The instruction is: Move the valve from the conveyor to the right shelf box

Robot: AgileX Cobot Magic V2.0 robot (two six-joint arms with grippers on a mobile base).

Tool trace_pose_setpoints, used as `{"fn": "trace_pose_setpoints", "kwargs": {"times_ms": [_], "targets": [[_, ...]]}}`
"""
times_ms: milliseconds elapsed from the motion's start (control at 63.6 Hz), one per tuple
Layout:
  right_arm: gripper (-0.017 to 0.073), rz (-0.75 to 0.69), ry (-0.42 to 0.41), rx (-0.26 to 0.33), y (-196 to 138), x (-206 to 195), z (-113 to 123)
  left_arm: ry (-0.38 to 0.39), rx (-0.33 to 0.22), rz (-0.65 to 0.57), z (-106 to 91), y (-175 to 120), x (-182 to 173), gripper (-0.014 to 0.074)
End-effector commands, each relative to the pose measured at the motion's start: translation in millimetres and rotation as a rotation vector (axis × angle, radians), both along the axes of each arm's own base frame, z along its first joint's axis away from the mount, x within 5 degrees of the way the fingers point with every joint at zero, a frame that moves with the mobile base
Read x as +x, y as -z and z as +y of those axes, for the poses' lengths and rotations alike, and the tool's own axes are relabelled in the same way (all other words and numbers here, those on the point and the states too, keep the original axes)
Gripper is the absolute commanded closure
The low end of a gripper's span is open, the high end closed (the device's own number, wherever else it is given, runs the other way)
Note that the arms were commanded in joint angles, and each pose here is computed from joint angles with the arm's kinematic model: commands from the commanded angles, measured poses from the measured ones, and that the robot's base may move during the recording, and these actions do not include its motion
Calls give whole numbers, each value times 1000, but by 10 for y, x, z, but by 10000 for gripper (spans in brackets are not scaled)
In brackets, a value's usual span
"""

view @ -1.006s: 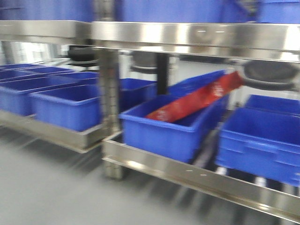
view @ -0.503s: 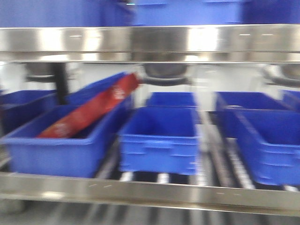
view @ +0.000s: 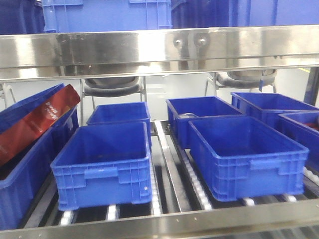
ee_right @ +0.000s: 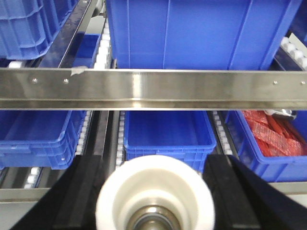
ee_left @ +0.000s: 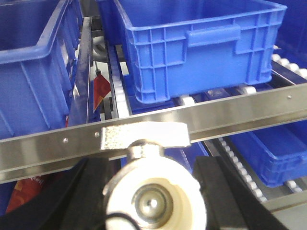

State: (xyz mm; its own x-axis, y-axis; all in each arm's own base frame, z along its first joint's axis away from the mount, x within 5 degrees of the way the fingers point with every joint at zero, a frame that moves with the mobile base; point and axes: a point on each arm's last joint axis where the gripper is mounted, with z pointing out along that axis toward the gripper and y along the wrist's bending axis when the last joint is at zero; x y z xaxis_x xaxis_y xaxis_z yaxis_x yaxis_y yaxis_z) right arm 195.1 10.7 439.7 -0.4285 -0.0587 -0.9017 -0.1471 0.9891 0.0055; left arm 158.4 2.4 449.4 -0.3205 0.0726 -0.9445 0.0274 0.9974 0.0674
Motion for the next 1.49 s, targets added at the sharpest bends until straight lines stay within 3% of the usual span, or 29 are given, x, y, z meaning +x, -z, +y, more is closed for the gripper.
{"fn": "trace_pose_setpoints", "kwargs": {"times_ms": [0, 1478], "targets": [[713, -102, 10, 5, -144, -29, -8, -2, -5, -65, -2, -77, -20, 705], [713, -102, 10, 5, -144, -29, -8, -2, -5, -65, -2, -77, -20, 705]]}}
